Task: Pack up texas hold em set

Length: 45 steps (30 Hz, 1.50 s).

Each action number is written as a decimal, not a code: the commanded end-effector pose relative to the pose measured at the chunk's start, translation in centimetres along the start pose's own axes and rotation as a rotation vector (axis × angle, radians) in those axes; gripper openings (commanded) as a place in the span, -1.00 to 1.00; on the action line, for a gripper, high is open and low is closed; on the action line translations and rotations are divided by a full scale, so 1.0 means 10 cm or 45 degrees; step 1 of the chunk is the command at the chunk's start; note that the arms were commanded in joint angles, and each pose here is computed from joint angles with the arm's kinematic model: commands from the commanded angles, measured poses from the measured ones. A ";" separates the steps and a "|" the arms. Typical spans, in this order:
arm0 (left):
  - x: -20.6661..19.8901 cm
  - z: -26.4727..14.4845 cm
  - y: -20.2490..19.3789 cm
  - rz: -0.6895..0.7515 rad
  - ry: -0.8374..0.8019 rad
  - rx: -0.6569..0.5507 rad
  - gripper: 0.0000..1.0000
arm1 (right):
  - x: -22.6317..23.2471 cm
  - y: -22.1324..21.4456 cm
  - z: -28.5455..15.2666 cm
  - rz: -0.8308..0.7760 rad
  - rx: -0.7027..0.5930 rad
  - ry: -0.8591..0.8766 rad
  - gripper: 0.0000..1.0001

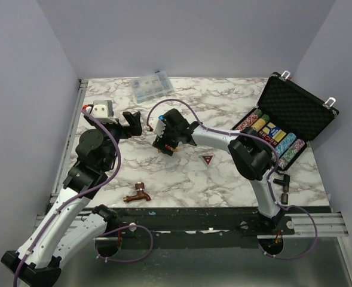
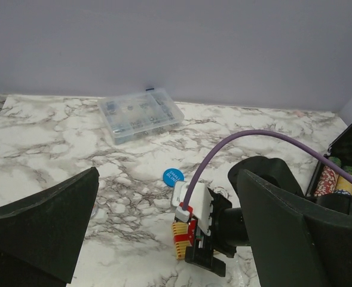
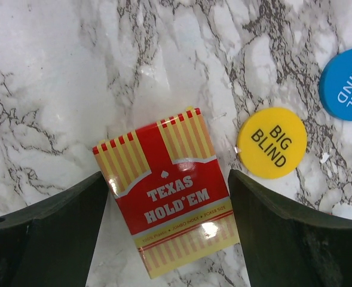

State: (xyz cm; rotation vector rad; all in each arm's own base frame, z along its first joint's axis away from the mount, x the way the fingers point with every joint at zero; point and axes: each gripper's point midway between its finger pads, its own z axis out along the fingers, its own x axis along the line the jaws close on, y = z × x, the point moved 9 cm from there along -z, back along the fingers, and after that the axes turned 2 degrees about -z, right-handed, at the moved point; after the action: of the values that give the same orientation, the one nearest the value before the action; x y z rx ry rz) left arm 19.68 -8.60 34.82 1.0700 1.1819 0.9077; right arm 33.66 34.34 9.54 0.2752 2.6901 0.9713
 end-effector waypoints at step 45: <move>-0.06 -0.19 0.21 -0.105 -0.095 -0.058 0.94 | -0.15 -0.23 -0.90 0.165 -0.052 -0.337 -0.42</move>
State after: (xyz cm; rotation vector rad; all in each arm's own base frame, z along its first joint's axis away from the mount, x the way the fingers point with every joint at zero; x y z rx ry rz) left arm 18.46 -8.39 35.59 1.0221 1.1651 0.8522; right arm 31.09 29.54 10.64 0.3977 2.6399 0.9959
